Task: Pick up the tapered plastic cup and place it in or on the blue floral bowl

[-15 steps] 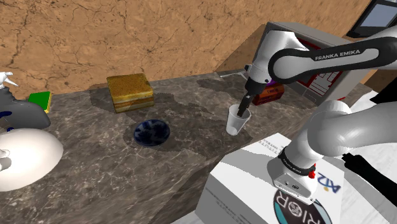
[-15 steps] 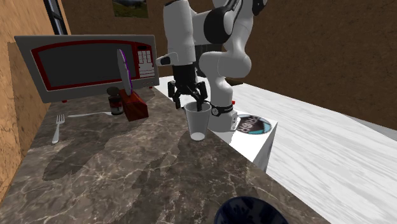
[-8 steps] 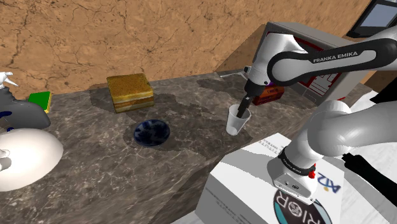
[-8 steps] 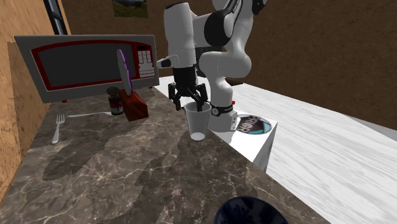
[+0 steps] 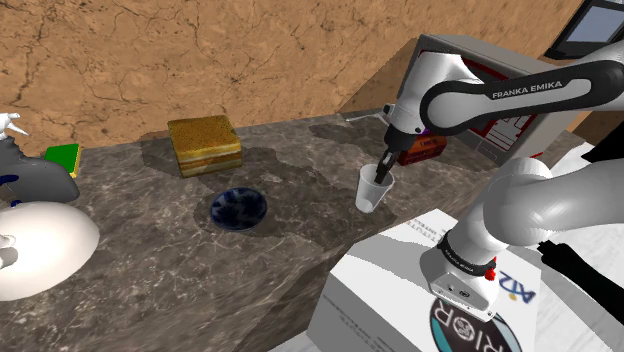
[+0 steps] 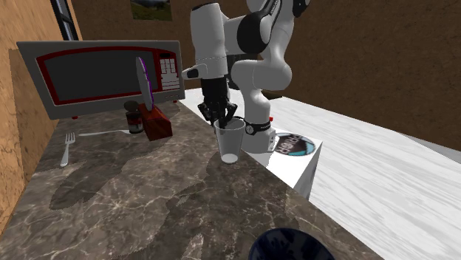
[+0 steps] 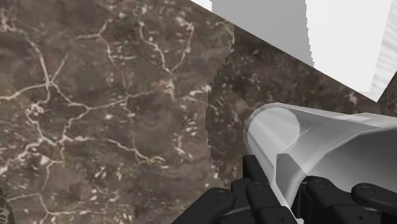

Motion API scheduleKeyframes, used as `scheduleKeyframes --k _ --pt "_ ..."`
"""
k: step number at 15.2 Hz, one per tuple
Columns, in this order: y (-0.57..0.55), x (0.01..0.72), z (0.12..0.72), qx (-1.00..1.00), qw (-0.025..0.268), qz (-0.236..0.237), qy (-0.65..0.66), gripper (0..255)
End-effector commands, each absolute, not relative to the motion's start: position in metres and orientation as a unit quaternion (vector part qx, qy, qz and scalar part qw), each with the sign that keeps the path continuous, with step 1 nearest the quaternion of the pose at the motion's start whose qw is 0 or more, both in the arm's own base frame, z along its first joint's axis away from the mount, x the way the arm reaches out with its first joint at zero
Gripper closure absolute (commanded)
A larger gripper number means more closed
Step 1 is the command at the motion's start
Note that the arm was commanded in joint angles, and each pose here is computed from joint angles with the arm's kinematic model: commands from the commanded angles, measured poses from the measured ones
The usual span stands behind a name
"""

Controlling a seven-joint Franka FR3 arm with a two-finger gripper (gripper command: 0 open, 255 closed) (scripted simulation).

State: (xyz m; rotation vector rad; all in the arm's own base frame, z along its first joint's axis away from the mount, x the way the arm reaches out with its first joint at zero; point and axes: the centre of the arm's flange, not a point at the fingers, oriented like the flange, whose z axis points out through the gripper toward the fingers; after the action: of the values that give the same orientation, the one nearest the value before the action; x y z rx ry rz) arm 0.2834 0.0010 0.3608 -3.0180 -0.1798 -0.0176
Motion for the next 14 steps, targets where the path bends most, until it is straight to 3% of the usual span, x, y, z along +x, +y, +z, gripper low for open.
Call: scheduleKeyframes --k 1,14 --pt "0.001 0.283 0.361 -0.996 0.059 -0.006 -0.059 255" --pt "0.001 0.283 0.419 -0.996 0.059 -0.006 -0.059 255"
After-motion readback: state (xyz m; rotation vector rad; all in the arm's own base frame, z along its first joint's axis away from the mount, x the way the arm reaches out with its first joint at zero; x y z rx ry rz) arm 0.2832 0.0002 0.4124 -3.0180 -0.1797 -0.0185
